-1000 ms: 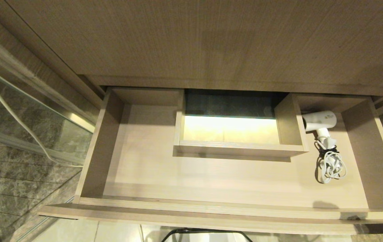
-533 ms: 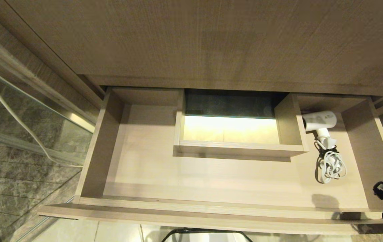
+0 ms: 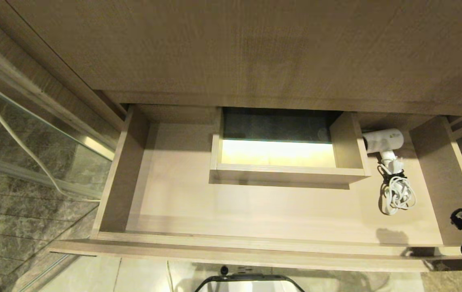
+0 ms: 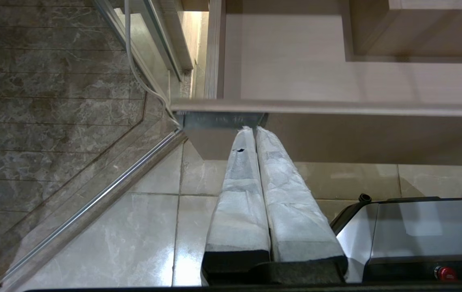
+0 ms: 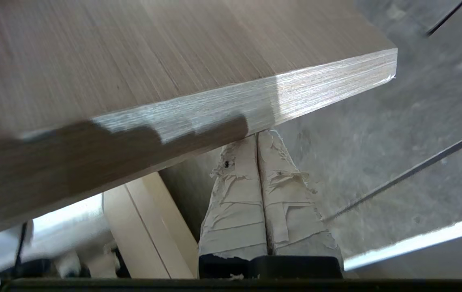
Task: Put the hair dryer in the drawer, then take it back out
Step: Close the drawer
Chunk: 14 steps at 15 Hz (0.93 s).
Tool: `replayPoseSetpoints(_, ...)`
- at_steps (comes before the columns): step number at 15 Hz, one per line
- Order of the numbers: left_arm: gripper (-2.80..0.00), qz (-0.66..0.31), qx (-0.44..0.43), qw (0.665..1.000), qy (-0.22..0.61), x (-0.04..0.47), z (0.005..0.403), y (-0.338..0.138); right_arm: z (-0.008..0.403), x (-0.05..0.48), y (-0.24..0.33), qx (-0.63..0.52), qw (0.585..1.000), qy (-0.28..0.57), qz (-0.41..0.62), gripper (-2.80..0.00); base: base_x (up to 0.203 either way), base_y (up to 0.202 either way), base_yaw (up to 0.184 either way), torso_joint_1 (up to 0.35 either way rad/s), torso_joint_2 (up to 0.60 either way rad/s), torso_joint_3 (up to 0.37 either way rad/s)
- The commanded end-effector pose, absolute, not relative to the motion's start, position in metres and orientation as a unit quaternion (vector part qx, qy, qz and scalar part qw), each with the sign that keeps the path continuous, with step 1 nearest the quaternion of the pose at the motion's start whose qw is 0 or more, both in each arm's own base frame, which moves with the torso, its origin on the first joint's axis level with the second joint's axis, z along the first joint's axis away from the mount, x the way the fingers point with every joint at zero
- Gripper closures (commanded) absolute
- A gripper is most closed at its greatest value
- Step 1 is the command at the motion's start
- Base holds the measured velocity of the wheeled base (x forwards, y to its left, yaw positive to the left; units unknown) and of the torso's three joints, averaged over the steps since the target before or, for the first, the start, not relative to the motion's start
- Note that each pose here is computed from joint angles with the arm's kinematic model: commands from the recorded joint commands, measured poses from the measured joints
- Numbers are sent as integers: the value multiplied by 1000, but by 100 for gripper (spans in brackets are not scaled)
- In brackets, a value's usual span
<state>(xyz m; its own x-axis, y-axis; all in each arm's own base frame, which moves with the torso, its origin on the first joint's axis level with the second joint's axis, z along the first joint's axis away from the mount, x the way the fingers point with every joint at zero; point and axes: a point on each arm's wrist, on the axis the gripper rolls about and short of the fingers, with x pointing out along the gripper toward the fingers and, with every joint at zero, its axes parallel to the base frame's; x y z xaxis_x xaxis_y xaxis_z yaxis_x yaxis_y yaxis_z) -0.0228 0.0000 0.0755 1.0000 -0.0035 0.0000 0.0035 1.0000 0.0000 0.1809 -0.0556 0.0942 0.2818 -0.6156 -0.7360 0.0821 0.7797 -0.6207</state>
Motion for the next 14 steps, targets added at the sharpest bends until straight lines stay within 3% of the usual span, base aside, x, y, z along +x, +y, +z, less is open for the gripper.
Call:
replayPoseSetpoints(1, 0, -2, 0, 1000, 1, -23, 75, 0, 105, 182, -56, -237, 788, 515, -240, 0, 0, 0, 0, 0, 0, 0)
replayPoseSetpoints(7, 0, -2, 0, 1000, 1, -23, 75, 0, 139, 206, -52, -220, 869, 381, -225, 0, 0, 0, 0, 0, 0, 0)
replayPoseSetpoints(14, 0, -2, 0, 1000, 1, -23, 75, 0, 199, 260, -52, -206, 939, 142, -236, 0, 0, 0, 0, 0, 0, 0)
